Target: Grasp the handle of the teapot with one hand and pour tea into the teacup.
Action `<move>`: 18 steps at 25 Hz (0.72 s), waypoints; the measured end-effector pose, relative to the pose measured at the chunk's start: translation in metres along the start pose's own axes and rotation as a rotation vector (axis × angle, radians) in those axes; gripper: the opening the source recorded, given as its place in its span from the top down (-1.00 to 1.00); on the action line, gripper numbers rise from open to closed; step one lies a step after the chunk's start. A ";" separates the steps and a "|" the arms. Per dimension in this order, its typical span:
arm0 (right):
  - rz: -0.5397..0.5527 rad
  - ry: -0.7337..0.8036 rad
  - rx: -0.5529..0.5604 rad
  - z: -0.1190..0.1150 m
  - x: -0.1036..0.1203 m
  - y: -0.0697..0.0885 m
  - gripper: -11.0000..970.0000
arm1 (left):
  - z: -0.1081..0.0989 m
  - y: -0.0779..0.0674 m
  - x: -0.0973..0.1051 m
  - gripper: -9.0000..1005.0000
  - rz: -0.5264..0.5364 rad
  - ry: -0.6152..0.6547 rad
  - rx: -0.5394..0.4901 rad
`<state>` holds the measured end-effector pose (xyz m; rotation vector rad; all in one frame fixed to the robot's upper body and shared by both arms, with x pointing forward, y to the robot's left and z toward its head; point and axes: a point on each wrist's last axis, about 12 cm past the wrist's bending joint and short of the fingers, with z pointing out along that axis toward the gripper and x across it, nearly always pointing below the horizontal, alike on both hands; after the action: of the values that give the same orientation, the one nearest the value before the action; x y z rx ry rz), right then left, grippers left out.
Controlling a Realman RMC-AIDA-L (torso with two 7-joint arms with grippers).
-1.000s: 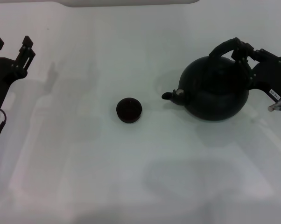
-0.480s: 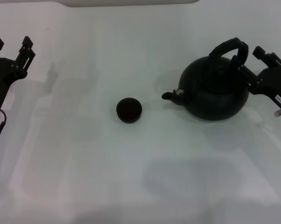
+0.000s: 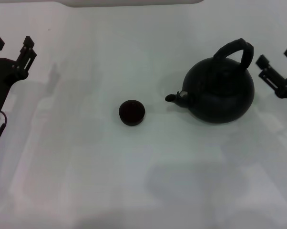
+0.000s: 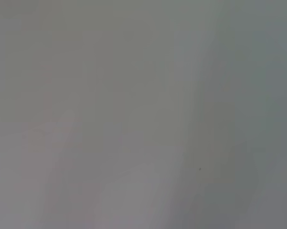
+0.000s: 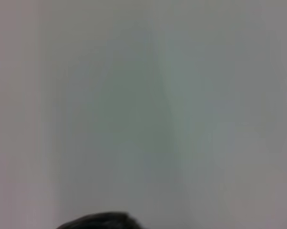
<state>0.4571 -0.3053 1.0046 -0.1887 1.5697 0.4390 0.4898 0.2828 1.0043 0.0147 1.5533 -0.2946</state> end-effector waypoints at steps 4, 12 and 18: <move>-0.058 -0.024 0.040 -0.003 -0.002 -0.003 -0.82 | 0.000 -0.001 0.000 -0.54 -0.001 0.000 0.001; -0.185 -0.065 0.111 -0.007 -0.004 -0.005 -0.81 | 0.002 -0.002 0.000 -0.54 0.006 -0.003 0.006; -0.186 -0.085 0.135 -0.006 -0.007 -0.007 -0.81 | 0.003 -0.003 -0.001 -0.54 0.006 -0.009 0.008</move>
<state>0.4550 -0.3147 1.0104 -0.2076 1.4772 0.1927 0.4919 0.2799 1.0059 0.0240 1.5428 -0.2963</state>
